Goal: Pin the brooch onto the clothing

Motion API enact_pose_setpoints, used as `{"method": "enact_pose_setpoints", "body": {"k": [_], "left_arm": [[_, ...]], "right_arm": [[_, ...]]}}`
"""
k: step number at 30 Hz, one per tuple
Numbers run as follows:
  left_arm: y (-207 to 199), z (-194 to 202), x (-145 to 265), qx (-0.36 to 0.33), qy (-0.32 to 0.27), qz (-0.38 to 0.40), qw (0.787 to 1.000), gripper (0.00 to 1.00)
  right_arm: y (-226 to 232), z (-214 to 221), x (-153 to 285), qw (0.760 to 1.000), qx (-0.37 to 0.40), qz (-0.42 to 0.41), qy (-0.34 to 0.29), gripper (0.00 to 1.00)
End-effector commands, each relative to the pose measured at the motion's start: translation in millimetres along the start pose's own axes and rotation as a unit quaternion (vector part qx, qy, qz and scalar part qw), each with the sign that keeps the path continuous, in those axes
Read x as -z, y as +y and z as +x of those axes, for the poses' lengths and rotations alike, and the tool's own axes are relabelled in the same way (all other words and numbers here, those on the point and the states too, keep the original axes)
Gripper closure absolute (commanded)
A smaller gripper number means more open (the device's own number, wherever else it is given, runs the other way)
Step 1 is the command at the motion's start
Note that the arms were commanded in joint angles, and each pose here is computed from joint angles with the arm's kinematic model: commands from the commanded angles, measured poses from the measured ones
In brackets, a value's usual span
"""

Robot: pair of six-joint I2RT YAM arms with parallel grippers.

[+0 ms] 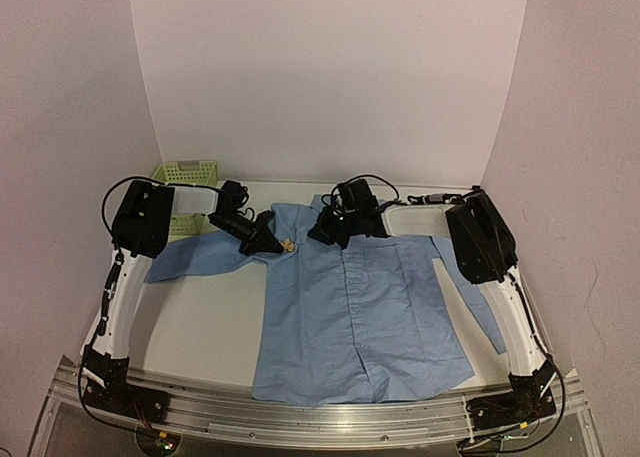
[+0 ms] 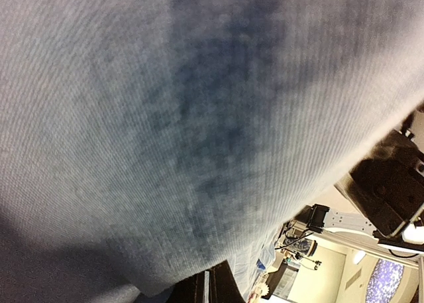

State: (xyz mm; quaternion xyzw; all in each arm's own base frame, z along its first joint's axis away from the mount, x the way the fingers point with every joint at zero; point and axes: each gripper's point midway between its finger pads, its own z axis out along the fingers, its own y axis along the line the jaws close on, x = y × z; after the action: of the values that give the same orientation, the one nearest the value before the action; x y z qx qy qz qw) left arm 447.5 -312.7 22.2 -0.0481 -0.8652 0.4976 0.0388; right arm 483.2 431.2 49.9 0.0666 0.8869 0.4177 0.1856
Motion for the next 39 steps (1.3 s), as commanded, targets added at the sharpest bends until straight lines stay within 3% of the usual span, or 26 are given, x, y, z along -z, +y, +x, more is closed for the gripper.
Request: {"method": "enact_pose_setpoints", "body": {"k": [1, 17, 30, 39], "left_arm": [[12, 1, -5, 0.008, 0.001, -0.005, 1.0, 1.0], [8, 3, -10, 0.005, 0.008, -0.004, 1.0, 1.0], [8, 4, -22, -0.002, 0.016, -0.011, 1.0, 1.0], [7, 1, -20, -0.01, 0.011, -0.019, 1.0, 1.0]], "right_arm": [[-16, 12, -20, 0.999, -0.016, -0.012, 0.037, 1.0], [-48, 22, -28, 0.998, -0.028, 0.01, 0.051, 1.0], [-12, 14, -25, 0.995, -0.031, -0.071, 0.057, 1.0], [31, -6, -3, 0.993, 0.025, -0.116, 0.024, 1.0]]}}
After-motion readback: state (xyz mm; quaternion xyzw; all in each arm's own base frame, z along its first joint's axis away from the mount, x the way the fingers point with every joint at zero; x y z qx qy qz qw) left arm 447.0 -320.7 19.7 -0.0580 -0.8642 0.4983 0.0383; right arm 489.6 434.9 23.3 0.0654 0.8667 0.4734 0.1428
